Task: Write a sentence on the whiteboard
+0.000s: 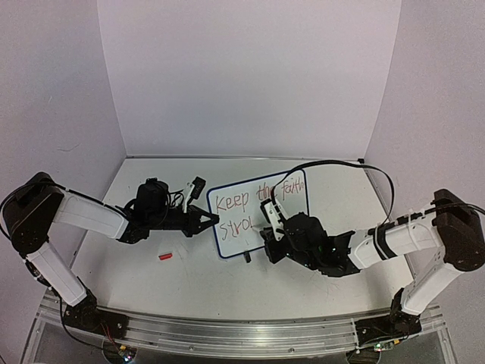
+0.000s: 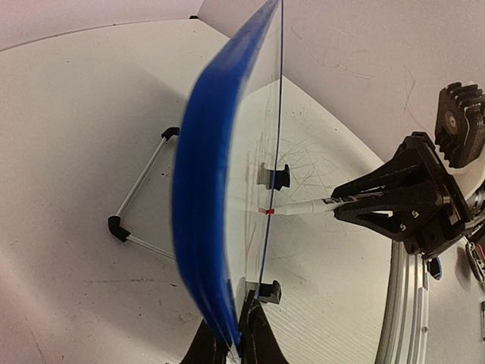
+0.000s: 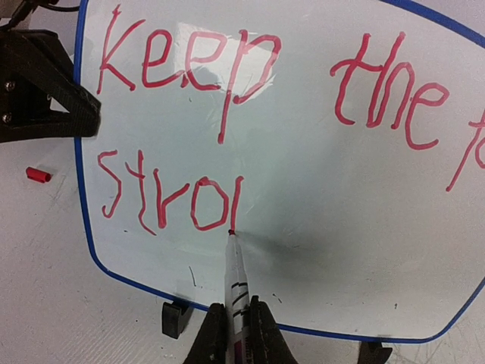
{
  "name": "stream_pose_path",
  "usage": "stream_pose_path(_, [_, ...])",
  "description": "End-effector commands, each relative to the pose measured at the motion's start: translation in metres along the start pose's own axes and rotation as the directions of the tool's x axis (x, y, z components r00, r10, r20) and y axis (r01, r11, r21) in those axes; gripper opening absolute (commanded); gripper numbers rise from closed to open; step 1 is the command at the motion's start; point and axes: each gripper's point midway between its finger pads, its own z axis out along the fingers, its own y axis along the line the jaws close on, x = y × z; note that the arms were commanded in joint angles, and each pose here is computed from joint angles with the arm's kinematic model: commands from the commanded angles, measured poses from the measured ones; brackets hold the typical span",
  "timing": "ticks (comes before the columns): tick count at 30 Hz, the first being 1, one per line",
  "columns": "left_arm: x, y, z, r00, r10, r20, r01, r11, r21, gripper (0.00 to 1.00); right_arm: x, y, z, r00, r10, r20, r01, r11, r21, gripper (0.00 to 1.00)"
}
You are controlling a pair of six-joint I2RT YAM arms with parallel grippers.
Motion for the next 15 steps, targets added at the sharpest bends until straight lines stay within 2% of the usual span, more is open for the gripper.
stream_pose_path(1, [0.013,0.042,-0.008,0.999,0.021,-0.038,-0.029,0.979,-0.202,0.00,-0.022,0.000,0.006,0.997,0.037,0.064,-0.038,0.999,0.021,0.00])
stream_pose_path(15, [0.014,0.043,-0.007,0.999,0.020,-0.041,-0.028,0.979,-0.201,0.00,-0.040,-0.007,0.001,0.992,0.050,0.117,-0.056,0.997,0.049,0.00])
